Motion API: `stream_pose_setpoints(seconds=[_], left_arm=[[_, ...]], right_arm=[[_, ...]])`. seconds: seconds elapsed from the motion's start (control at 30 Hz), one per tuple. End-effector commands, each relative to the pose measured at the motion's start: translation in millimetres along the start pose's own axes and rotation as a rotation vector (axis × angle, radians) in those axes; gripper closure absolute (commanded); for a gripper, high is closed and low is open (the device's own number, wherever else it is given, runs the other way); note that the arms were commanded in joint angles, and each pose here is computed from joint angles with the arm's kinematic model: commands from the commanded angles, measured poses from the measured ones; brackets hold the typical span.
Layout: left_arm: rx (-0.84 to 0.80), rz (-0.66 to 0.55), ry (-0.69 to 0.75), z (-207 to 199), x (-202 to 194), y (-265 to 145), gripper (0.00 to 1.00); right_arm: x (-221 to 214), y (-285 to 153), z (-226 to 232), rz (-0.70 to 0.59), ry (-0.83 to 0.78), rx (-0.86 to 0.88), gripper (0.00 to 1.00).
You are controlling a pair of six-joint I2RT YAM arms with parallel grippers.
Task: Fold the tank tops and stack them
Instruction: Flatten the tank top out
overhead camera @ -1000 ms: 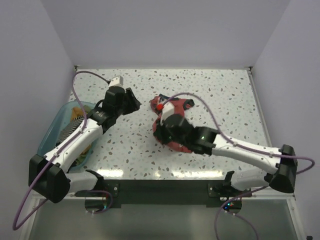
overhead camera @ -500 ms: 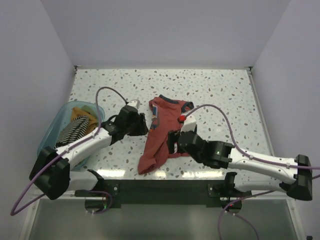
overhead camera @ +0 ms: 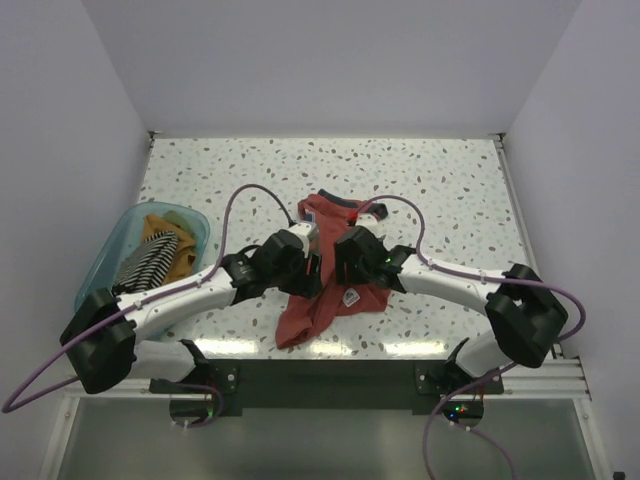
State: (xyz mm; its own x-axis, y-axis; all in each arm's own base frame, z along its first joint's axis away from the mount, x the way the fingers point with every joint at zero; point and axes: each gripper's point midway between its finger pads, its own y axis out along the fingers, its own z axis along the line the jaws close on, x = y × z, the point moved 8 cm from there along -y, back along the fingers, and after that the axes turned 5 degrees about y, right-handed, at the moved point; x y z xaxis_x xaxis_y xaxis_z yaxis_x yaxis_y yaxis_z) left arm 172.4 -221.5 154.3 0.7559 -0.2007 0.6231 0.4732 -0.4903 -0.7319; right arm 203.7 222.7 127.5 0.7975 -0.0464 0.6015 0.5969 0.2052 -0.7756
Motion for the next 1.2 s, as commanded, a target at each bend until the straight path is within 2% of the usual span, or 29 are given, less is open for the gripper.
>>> stream_pose_setpoints(seconds=[0.0, 0.1, 0.17, 0.2, 0.23, 0.27, 0.3, 0.37, 0.4, 0.47, 0.53, 0.57, 0.67, 0.73, 0.83, 0.97, 1.03, 1.07, 1.17], left_arm=[[-0.054, 0.022, 0.048, -6, -5, 1, 0.33], [-0.094, 0.050, 0.077, -11, -10, 9, 0.31], [-0.079, 0.086, 0.086, -10, -17, 19, 0.32], [-0.063, 0.096, 0.088, -8, -19, 23, 0.35], [-0.046, 0.117, 0.087, -5, -23, 29, 0.37], [-0.038, 0.127, 0.085, -4, -26, 32, 0.44], [-0.022, 0.125, 0.079, -2, -27, 33, 0.49], [-0.005, 0.120, 0.070, 0, -28, 37, 0.65], [-0.003, 0.118, 0.072, -1, -28, 37, 0.69], [0.041, 0.106, 0.068, 2, -24, 41, 0.84], [0.112, 0.113, 0.060, 10, -23, 45, 0.92], [0.173, 0.086, 0.036, 15, -18, 46, 1.00], [0.232, 0.043, -0.063, 36, -8, 45, 1.00], [0.247, -0.035, -0.152, 58, 12, 42, 1.00], [0.274, -0.134, -0.244, 83, 45, 42, 1.00], [0.276, -0.252, -0.351, 104, 105, 50, 1.00], [0.257, -0.301, -0.430, 121, 122, 55, 1.00], [0.236, -0.324, -0.474, 125, 131, 54, 1.00], [0.171, -0.347, -0.560, 145, 140, 49, 1.00]], right_arm=[[15, 4, 19, -0.034, 0.043, 0.083, 0.30], [9, 12, 16, -0.029, 0.065, 0.069, 0.32], [8, 14, 13, -0.038, 0.082, 0.063, 0.43], [7, 13, 10, -0.045, 0.088, 0.050, 0.57], [7, 11, 8, -0.049, 0.096, 0.042, 0.65], [5, 10, 4, -0.050, 0.098, 0.028, 0.72], [4, 7, -1, -0.056, 0.101, 0.013, 0.84], [5, -4, -7, -0.080, 0.118, 0.005, 0.93], [3, -8, -12, -0.079, 0.119, -0.009, 1.00], [1, -21, -21, -0.100, 0.139, -0.012, 1.00], [0, -37, -30, -0.123, 0.167, -0.012, 1.00], [-5, -39, -36, -0.120, 0.171, -0.023, 1.00], [-14, -57, -56, -0.154, 0.205, -0.052, 1.00], [-19, -64, -71, -0.176, 0.217, -0.116, 1.00], [-1, -67, -90, -0.237, 0.243, -0.193, 1.00], [66, -63, -108, -0.302, 0.329, -0.186, 1.00], [97, -58, -127, -0.315, 0.380, -0.213, 1.00], [121, -66, -127, -0.355, 0.408, -0.185, 1.00], [153, -78, -130, -0.372, 0.442, -0.105, 1.00]])
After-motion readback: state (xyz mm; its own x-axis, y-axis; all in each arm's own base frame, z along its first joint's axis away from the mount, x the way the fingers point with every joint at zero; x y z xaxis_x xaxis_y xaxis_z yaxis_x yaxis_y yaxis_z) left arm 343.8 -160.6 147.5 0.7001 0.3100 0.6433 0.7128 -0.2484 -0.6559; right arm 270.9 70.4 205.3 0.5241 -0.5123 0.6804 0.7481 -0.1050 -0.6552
